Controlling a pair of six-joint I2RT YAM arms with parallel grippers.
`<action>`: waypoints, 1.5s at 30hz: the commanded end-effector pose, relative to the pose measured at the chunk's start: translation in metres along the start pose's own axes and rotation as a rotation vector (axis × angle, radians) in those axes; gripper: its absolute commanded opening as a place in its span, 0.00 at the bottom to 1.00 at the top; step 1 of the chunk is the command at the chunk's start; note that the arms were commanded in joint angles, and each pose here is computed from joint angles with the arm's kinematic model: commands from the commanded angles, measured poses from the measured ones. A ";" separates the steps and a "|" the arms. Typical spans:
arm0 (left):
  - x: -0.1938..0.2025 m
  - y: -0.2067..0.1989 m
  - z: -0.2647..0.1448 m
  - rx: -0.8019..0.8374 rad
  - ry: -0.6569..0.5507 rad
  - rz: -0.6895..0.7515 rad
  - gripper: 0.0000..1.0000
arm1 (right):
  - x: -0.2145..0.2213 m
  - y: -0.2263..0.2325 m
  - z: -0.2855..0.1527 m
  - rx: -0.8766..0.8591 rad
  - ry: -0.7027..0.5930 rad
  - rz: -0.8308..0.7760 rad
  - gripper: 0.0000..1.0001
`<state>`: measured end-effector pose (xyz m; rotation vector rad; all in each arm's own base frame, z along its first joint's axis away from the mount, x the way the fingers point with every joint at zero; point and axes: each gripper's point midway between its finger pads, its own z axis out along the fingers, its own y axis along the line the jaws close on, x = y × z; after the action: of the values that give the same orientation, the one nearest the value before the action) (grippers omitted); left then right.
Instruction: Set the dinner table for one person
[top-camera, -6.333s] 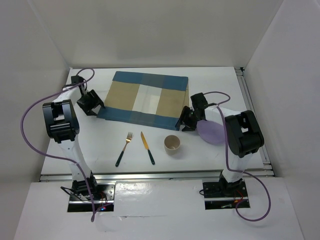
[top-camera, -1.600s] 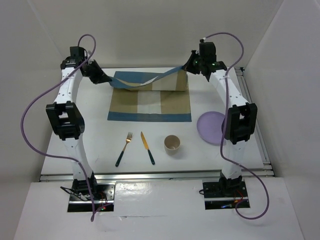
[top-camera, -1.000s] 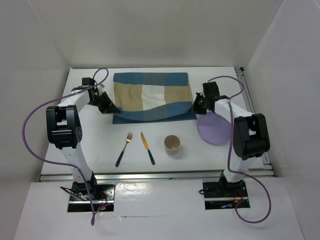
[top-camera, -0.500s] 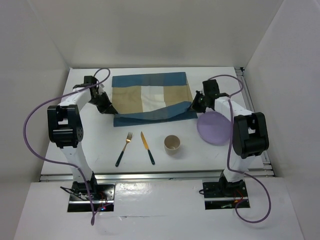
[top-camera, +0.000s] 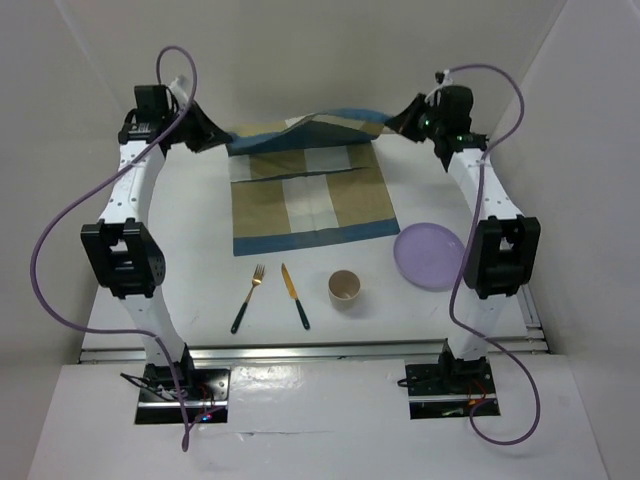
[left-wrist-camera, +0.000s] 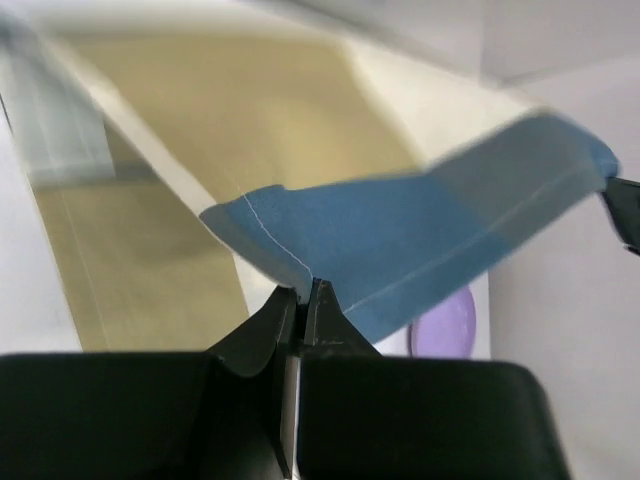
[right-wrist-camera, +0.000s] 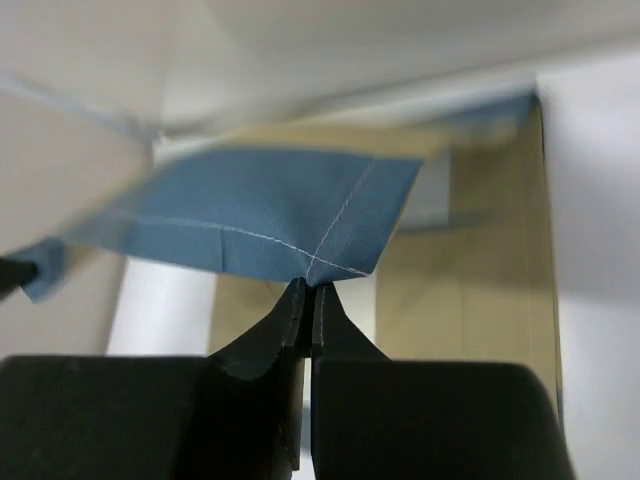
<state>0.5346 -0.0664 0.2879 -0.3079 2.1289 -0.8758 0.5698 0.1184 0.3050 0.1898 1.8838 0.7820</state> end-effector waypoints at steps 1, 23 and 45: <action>0.065 0.043 0.022 -0.015 0.154 -0.099 0.00 | 0.083 -0.039 -0.006 0.027 0.154 0.041 0.00; 0.180 0.113 0.008 -0.217 0.423 -0.150 0.00 | 0.176 -0.106 -0.053 0.188 0.338 0.105 0.00; 0.200 0.139 -0.023 -0.369 0.421 -0.194 0.00 | 0.269 -0.090 -0.111 0.169 0.573 0.094 0.00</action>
<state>0.4059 -0.0573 0.0846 -0.5683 2.6896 -0.7329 0.3800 0.1201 0.0635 0.2333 2.5112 0.8202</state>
